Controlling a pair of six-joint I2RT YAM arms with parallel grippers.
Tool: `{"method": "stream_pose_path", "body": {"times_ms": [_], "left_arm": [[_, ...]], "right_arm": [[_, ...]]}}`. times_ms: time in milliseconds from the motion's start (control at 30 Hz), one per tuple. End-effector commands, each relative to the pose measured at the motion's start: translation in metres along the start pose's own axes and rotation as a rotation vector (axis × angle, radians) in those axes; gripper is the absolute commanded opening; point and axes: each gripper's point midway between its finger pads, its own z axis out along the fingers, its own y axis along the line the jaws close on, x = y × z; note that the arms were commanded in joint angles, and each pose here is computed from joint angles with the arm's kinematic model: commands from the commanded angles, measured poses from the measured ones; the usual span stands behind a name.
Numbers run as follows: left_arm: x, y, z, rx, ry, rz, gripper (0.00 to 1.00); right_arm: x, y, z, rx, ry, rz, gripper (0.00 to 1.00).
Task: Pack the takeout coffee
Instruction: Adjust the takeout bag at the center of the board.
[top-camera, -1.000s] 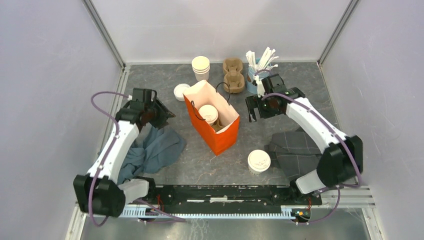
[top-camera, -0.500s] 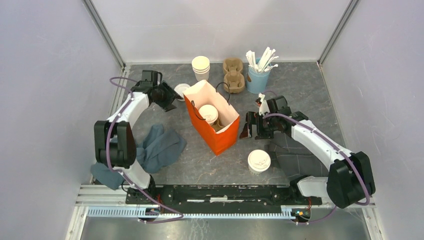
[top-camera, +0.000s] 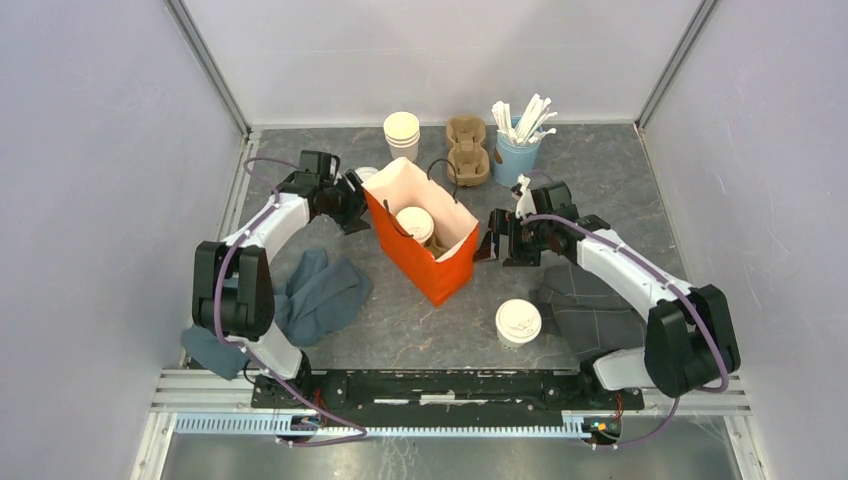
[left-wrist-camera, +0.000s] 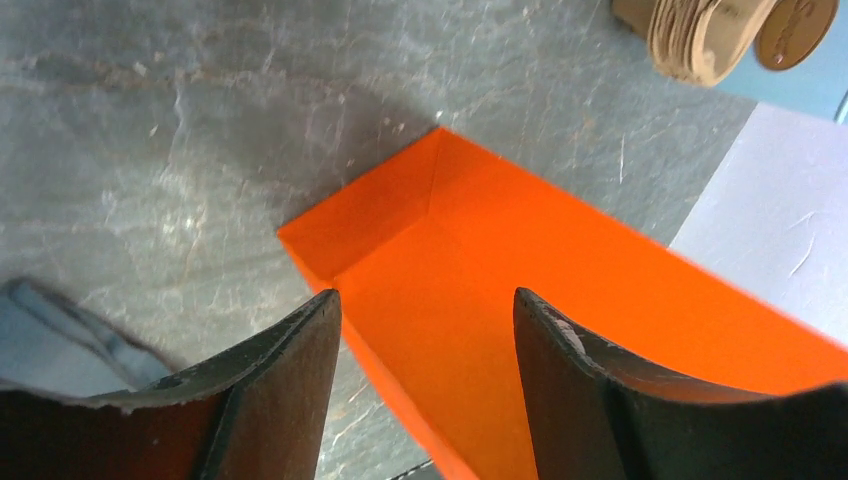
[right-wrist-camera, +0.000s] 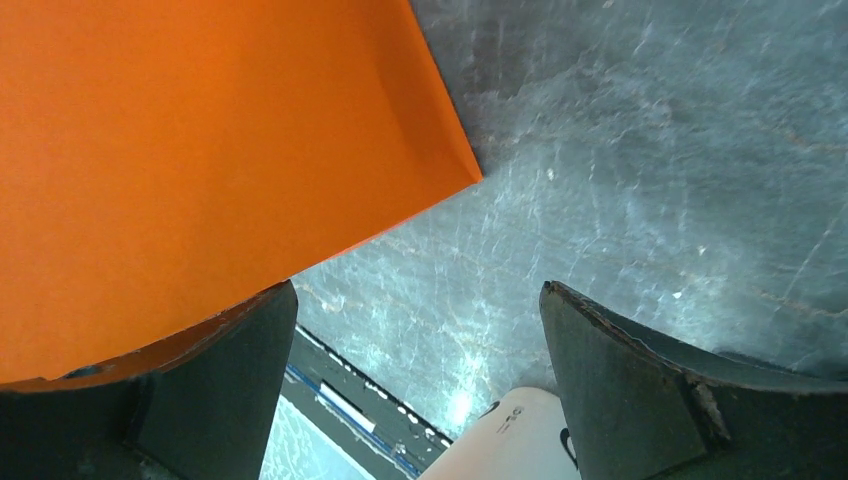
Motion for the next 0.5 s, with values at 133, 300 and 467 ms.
{"method": "stream_pose_path", "body": {"times_ms": [133, 300, 467], "left_arm": [[0.035, 0.017, -0.042, 0.005, -0.035, 0.02, 0.68], [0.057, 0.028, -0.064, 0.013, -0.052, -0.007, 0.69], [0.075, 0.039, -0.087, -0.009, -0.06, 0.008, 0.7]], "right_arm": [[-0.059, -0.012, 0.003, 0.05, -0.085, -0.041, 0.98], [-0.081, -0.027, -0.013, 0.136, -0.097, -0.108, 0.98], [-0.075, -0.044, -0.055, 0.311, -0.064, -0.278, 0.98]]}}
